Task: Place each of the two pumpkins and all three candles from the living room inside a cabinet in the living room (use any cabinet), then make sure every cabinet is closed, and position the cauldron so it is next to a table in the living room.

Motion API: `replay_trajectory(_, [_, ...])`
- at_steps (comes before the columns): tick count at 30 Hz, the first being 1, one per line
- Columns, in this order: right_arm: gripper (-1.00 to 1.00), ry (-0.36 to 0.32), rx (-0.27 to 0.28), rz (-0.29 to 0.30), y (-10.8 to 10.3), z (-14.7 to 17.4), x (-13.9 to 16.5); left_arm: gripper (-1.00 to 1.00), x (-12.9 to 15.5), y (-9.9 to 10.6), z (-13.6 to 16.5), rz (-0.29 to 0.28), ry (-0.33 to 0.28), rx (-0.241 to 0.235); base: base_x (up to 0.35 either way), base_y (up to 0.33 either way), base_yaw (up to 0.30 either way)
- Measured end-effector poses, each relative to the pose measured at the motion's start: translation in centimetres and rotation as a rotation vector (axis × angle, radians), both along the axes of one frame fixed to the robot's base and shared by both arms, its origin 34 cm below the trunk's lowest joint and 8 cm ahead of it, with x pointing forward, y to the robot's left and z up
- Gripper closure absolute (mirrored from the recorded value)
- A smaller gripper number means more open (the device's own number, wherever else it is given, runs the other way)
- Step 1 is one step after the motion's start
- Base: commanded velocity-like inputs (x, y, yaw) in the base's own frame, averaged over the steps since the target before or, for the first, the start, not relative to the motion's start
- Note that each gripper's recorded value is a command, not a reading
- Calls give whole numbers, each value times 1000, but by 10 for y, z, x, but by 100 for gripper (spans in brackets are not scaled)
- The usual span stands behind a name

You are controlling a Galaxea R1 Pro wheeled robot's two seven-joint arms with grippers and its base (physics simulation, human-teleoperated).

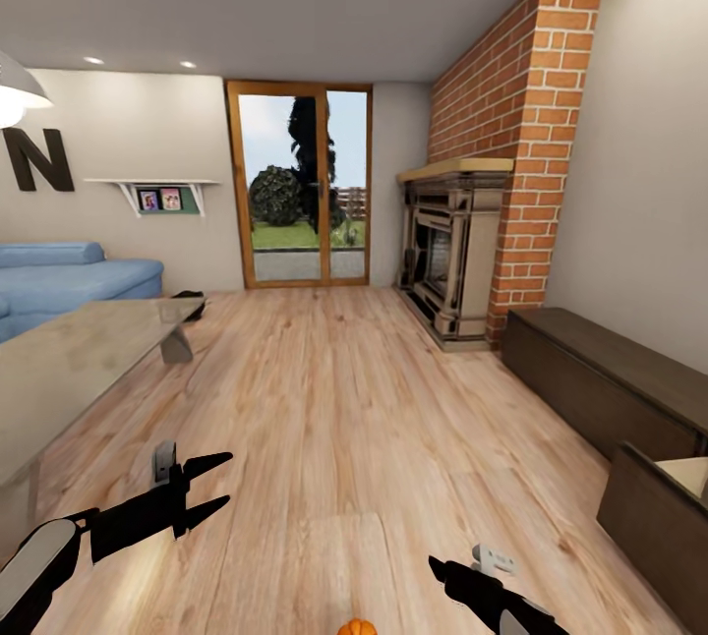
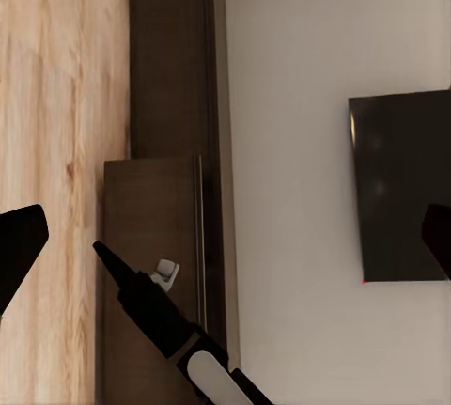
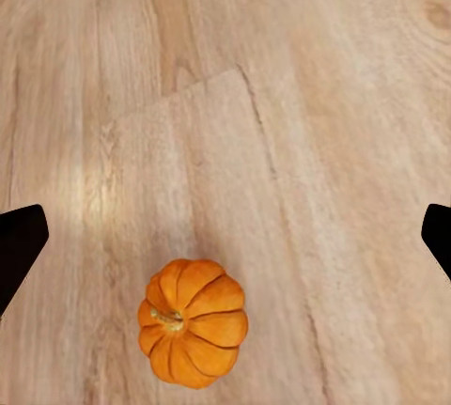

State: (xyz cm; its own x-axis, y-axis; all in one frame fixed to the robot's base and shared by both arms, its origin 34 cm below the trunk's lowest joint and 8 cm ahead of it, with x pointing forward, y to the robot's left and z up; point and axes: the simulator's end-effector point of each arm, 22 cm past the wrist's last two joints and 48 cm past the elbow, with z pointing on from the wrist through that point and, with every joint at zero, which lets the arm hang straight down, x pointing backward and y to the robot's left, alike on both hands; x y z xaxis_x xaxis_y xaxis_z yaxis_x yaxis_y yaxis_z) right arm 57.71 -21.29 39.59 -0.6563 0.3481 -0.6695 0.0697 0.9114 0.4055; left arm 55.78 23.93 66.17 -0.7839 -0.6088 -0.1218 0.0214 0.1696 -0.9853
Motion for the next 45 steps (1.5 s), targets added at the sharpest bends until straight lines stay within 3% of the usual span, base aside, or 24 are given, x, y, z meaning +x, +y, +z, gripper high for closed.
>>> replay_trajectory(14, [-100, 1, 1, 1, 1, 0, 0, -100, 0, -2, 5, -5, -13, 0, 95, 16, 36])
replay_trajectory(26, [-100, 9, 0, 6, 1, -3, -2, -100, -1, -6, 13, -15, -32, -2, 242, 136, 0])
replay_trajectory(37, [-100, 26, -17, 42, 6, -9, -9, -100, -6, -27, 40, -62, -104, -6, 248, 41, 0])
replay_trajectory(45, [-100, 69, 53, 111, 27, -27, -24, -100, -13, -36, 36, -82, -135, -12, 30, 4, 0])
